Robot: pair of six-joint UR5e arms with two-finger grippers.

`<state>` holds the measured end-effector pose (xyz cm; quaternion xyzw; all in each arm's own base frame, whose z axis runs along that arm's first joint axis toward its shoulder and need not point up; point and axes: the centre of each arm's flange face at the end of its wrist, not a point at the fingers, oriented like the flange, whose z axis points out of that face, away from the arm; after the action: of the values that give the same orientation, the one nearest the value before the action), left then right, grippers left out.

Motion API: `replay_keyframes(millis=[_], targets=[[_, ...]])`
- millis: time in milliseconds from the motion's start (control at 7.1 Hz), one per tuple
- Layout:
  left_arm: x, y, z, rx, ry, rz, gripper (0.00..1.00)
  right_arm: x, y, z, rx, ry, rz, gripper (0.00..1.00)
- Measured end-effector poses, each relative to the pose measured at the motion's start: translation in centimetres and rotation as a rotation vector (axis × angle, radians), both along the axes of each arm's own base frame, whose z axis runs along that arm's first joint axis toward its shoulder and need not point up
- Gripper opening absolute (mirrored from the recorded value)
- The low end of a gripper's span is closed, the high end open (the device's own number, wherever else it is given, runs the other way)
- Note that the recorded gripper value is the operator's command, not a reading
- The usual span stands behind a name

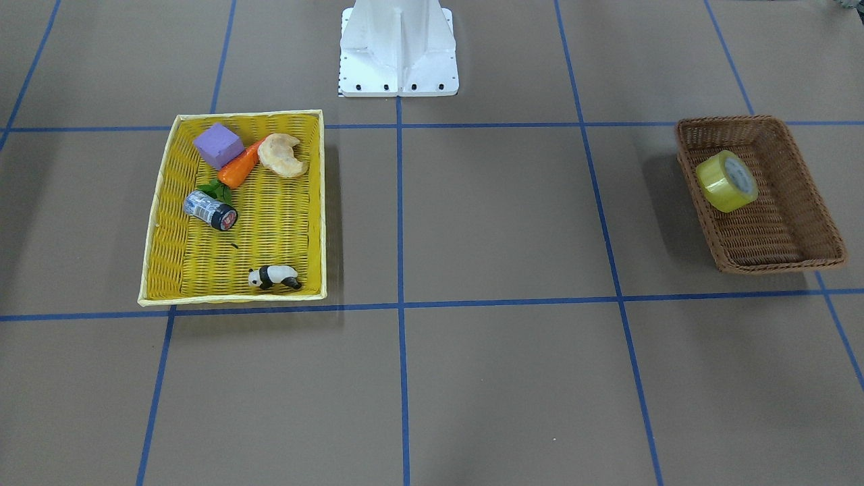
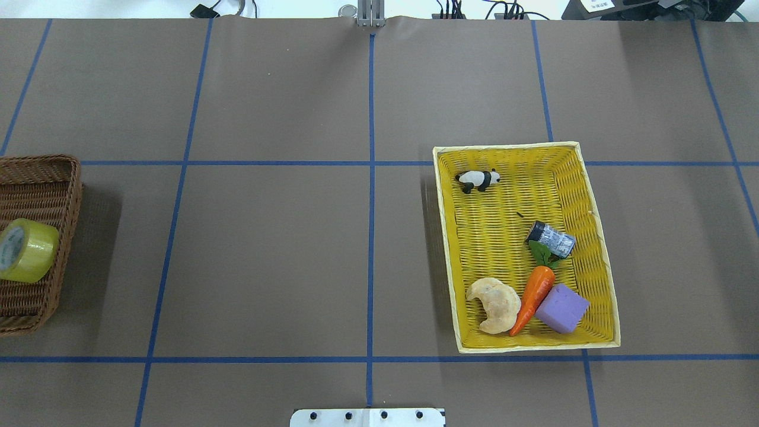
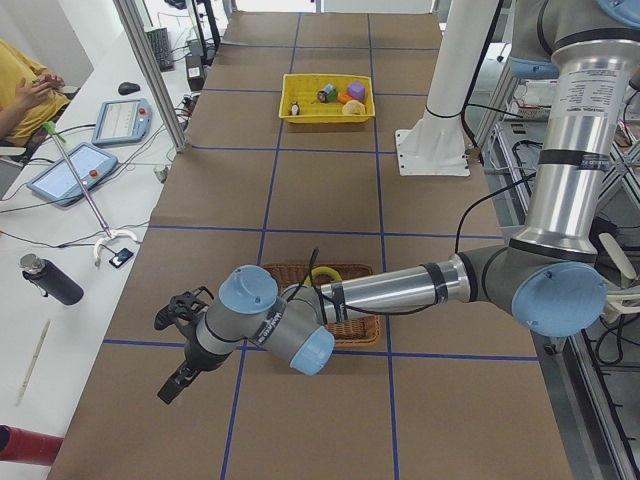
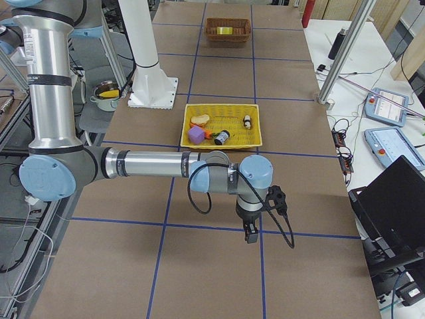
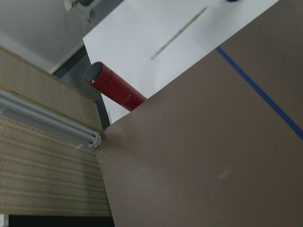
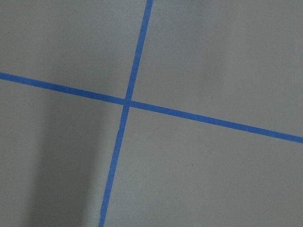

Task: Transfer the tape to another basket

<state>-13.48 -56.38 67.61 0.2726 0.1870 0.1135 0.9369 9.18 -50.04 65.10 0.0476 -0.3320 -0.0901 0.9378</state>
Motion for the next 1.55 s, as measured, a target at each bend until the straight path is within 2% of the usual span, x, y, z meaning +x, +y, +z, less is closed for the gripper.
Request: replay_keyframes(millis=[282,563,704,845,1549], targets=[[0.7,0.7,-0.5,-0.236,0.076,0.024,0.99,0.0,0.0,0.1,-0.002,0.000,-0.001,1.00],[2.2,1.5,-0.5,-0.463,0.268,0.064,0.99,0.0,0.0,0.3,-0.007,-0.001,0.000,1.00],[2.6,2.0,-1.1,-0.500,0.313,0.070,0.99,0.0,0.1,0.6,-0.013,-0.002,0.000,1.00],[2.8,2.5,-1.3,-0.503,0.333,0.074,0.99,0.0,0.1,0.8,-0.018,-0.002,0.000,1.00],[3.1,3.3,-1.2,-0.485,0.347,0.078,0.99,0.0,0.2,1.5,-0.035,-0.003,0.005,1.00]])
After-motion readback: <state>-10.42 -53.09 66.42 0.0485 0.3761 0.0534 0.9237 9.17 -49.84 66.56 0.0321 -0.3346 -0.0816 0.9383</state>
